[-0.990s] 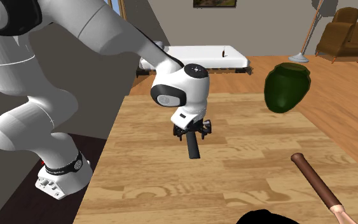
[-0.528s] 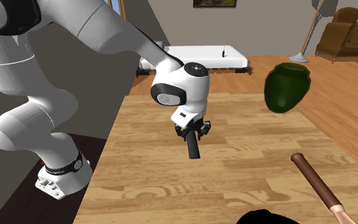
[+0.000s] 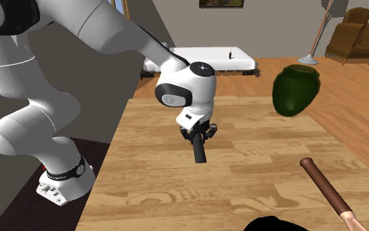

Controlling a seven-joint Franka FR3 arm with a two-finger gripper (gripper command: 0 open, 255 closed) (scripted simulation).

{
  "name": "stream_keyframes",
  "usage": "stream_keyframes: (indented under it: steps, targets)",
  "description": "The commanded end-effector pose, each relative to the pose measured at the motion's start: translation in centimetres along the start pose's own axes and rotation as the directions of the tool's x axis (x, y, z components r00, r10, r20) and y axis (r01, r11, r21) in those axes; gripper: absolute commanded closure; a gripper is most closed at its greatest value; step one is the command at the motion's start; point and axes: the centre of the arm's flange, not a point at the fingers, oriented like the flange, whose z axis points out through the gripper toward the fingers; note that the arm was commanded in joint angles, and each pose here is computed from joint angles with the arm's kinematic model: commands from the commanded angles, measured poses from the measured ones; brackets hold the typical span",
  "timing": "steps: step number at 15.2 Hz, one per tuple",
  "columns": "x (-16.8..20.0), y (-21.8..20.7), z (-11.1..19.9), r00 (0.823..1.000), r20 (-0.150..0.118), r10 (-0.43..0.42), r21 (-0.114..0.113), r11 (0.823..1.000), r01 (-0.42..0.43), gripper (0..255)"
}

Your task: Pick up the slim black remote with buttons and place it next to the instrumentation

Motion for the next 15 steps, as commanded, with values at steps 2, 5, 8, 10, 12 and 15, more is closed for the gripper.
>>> stream_keyframes:
  steps: [2,5,8,10,12,15]
  targets:
    - [-0.4,0.0,-1.5,1.000,0.000,0.000,-0.001,1.000,0.000,255]
    - [-0.7,-0.1,-3.0,1.000,0.000,0.000,-0.001,1.000,0.000,255]
    - [-1.1,-0.1,-4.5,1.000,0.000,0.000,-0.001,1.000,0.000,255]
    - [-1.3,-0.2,-5.6,1.000,0.000,0.000,-0.001,1.000,0.000,255]
    - [-1.5,-0.2,-6.6,1.000,0.000,0.000,-0.001,1.000,0.000,255]
    - [-1.9,-0.3,-8.1,1.000,0.000,0.000,-0.001,1.000,0.000,255]
